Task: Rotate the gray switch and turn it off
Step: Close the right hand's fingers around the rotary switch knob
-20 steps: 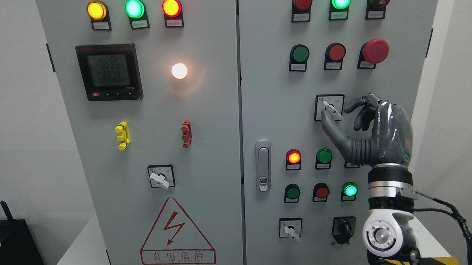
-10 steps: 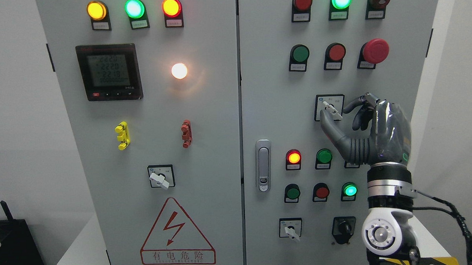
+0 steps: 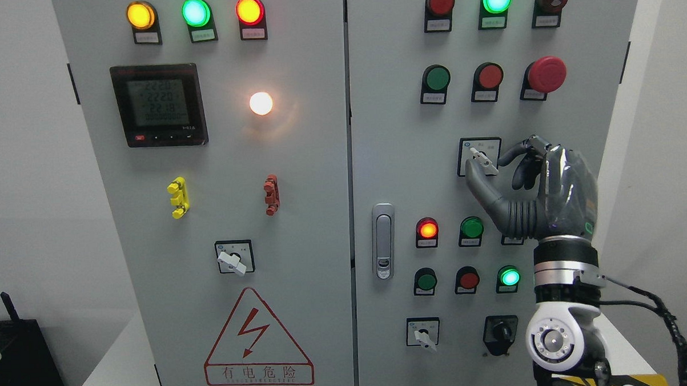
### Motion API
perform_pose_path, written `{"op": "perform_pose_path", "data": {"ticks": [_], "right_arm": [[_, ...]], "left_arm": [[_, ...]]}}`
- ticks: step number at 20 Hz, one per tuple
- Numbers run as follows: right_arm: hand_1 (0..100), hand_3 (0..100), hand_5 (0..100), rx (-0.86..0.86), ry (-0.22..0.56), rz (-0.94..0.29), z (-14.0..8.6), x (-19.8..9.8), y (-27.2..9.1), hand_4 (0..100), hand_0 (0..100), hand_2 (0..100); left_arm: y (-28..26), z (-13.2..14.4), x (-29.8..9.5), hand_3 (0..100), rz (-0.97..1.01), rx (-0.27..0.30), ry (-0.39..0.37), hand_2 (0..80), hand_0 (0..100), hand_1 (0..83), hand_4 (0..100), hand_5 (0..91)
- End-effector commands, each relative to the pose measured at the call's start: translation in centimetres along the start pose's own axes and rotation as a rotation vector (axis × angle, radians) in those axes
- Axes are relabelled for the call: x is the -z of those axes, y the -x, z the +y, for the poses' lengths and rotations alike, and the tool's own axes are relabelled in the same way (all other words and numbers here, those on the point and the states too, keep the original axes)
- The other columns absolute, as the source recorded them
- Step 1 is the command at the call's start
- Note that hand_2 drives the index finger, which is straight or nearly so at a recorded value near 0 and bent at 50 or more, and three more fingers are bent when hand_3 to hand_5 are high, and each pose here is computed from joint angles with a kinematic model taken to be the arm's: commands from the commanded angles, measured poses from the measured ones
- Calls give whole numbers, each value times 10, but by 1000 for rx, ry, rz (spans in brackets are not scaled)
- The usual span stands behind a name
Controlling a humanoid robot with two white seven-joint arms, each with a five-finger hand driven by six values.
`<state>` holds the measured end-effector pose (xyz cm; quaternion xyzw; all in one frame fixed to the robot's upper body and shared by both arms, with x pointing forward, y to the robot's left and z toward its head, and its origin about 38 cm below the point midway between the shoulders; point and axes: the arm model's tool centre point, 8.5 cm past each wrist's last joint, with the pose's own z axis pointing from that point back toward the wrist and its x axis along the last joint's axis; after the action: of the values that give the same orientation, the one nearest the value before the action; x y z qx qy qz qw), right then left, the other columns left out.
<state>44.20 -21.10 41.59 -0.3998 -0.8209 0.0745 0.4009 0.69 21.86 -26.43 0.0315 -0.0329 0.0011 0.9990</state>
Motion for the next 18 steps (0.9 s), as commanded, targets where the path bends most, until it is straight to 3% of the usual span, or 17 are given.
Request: {"op": "perform_pose_path", "data": {"ticks": [1, 18], "right_arm": [[477, 936, 1000, 0, -2, 0, 1, 0, 0, 947, 128, 613], [470, 956, 1000, -21, -4, 5, 2, 3, -5, 951, 162, 628]], "left_arm": [[-15, 0, 1, 0, -34, -29, -1, 0, 120, 389, 0, 0], [-15, -1, 1, 0, -34, -29, 0, 0, 120, 389, 0, 0]]}}
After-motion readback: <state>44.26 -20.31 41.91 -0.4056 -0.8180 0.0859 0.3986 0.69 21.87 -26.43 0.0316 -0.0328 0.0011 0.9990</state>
